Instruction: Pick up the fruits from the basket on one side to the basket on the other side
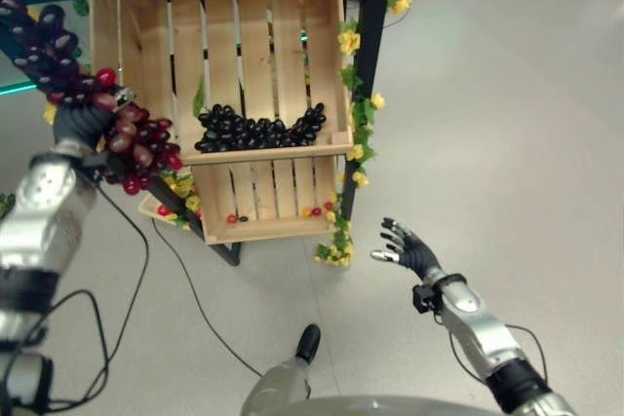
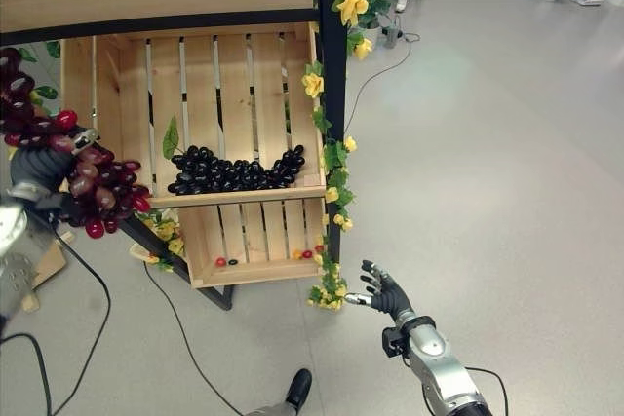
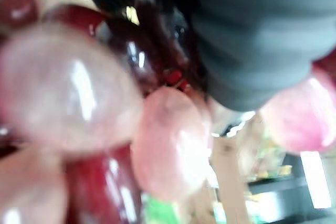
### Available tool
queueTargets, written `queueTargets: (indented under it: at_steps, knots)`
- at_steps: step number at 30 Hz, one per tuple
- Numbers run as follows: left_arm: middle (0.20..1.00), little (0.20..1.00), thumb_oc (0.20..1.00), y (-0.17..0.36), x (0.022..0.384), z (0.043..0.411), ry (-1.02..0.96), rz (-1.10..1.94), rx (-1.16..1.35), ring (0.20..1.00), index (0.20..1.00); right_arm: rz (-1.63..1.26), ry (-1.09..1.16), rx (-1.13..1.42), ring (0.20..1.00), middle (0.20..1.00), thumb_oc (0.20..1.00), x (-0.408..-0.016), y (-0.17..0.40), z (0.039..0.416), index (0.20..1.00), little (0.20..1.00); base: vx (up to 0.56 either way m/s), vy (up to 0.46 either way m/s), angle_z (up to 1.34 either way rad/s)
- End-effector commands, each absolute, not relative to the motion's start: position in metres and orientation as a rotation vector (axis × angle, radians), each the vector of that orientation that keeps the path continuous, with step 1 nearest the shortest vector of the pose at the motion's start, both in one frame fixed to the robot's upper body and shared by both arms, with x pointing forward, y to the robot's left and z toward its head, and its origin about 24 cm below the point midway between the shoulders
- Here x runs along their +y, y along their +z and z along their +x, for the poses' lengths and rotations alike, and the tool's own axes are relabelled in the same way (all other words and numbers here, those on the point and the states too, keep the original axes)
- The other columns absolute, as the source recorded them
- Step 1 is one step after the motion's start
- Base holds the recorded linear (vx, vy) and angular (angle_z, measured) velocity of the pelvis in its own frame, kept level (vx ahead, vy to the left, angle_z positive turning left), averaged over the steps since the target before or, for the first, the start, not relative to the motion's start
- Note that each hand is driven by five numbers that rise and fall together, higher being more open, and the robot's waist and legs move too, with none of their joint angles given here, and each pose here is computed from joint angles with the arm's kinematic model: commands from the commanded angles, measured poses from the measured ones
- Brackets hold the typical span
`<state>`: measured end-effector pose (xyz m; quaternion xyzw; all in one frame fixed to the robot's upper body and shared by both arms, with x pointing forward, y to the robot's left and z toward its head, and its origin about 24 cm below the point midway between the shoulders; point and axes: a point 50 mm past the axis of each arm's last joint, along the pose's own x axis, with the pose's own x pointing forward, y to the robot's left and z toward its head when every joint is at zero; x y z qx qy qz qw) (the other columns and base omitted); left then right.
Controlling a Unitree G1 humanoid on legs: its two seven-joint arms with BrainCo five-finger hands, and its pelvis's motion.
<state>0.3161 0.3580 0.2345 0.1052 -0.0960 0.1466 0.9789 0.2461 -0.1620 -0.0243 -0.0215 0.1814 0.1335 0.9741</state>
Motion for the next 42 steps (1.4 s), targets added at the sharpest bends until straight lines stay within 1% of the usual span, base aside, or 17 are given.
queueTargets:
  at_steps: [1,4,6,8,10,13,17,18,19,20,21,22,23,27,35,39,42]
  knots:
    - [0.2,0.2,0.2,0.31,0.369,0.318,0.386,0.44,-0.33,0.2,0.2,-0.074,0.337,0.286,1.0,1.0,1.0,-0.156,-0.01,0.248,1.0,1.0,0.07,0.053,-0.08]
    - [0.2,0.2,0.2,0.32,0.369,0.327,0.401,0.508,-0.282,0.2,0.2,-0.056,0.348,0.286,1.0,1.0,1.0,-0.151,-0.011,0.249,1.0,1.0,0.05,0.045,-0.13]
    - [0.2,0.2,0.2,0.346,0.363,0.334,0.46,0.758,-0.252,0.2,0.2,-0.05,0.375,0.271,1.0,1.0,1.0,-0.146,-0.01,0.251,1.0,1.0,0.06,0.057,-0.22]
    - [0.2,0.2,0.2,0.359,0.357,0.336,0.485,0.819,-0.274,0.2,0.2,-0.041,0.383,0.267,1.0,1.0,1.0,-0.143,-0.009,0.251,1.0,1.0,0.04,0.039,-0.2]
    - [0.2,0.2,0.2,0.376,0.343,0.343,0.559,1.017,-0.292,0.2,0.2,-0.039,0.406,0.241,1.0,1.0,1.0,-0.138,-0.006,0.253,1.0,1.0,0.03,0.041,-0.21]
    - [0.2,0.2,0.2,0.377,0.333,0.351,0.558,1.059,-0.291,0.2,0.2,-0.033,0.41,0.234,1.0,1.0,1.0,-0.135,-0.005,0.253,1.0,1.0,0.03,0.029,-0.15]
    - [0.2,0.2,0.2,0.382,0.314,0.36,0.565,1.241,-0.308,0.2,0.2,-0.031,0.423,0.217,1.0,1.0,1.0,-0.132,-0.002,0.254,1.0,1.0,0.02,0.027,-0.09]
    - [0.2,0.2,0.2,0.382,0.313,0.36,0.566,1.242,-0.309,0.2,0.2,-0.03,0.423,0.216,1.0,1.0,1.0,-0.131,-0.002,0.254,1.0,1.0,0.01,0.032,-0.08]
    - [1.0,1.0,1.0,0.38,0.303,0.365,0.543,1.366,-0.303,1.0,1.0,-0.033,0.427,0.197,1.0,1.0,1.0,-0.131,0.001,0.255,1.0,1.0,0.02,0.031,-0.09]
    - [1.0,1.0,1.0,0.383,0.301,0.364,0.551,1.471,-0.299,1.0,1.0,-0.035,0.427,0.194,1.0,1.0,1.0,-0.132,0.002,0.255,1.0,1.0,0.03,0.036,-0.16]
    - [1.0,1.0,1.0,0.39,0.287,0.366,0.588,1.676,-0.332,1.0,1.0,-0.038,0.438,0.188,1.0,1.0,1.0,-0.13,0.002,0.254,1.0,1.0,0.02,0.019,-0.15]
    - [1.0,1.0,1.0,0.385,0.28,0.368,0.552,1.746,-0.353,1.0,1.0,-0.034,0.437,0.18,1.0,1.0,1.0,-0.131,0.002,0.253,1.0,1.0,0.01,0.021,-0.12]
    - [1.0,1.0,1.0,0.38,0.264,0.372,0.516,1.888,-0.403,1.0,1.0,-0.044,0.438,0.168,1.0,1.0,1.0,-0.132,0.004,0.253,1.0,1.0,0.01,0.016,-0.07]
    - [1.0,1.0,1.0,0.378,0.25,0.368,0.484,1.98,-0.501,1.0,1.0,-0.04,0.421,0.158,1.0,1.0,1.0,-0.137,0.004,0.25,1.0,1.0,0.0,0.0,0.0]
    - [1.0,1.0,1.0,0.368,0.268,0.353,0.496,1.922,-0.514,1.0,1.0,-0.041,0.412,0.175,1.0,1.0,1.0,-0.141,0.0,0.245,1.0,1.0,0.0,-0.003,0.01]
    - [1.0,1.0,1.0,0.358,0.281,0.349,0.491,1.9,-0.469,1.0,1.0,-0.043,0.4,0.179,1.0,1.0,1.0,-0.145,-0.001,0.245,1.0,1.0,-0.01,-0.006,0.03]
    - [1.0,1.0,1.0,0.354,0.304,0.34,0.496,1.6,-0.443,1.0,1.0,-0.028,0.373,0.198,1.0,1.0,1.0,-0.148,-0.004,0.243,1.0,1.0,0.0,0.0,0.0]
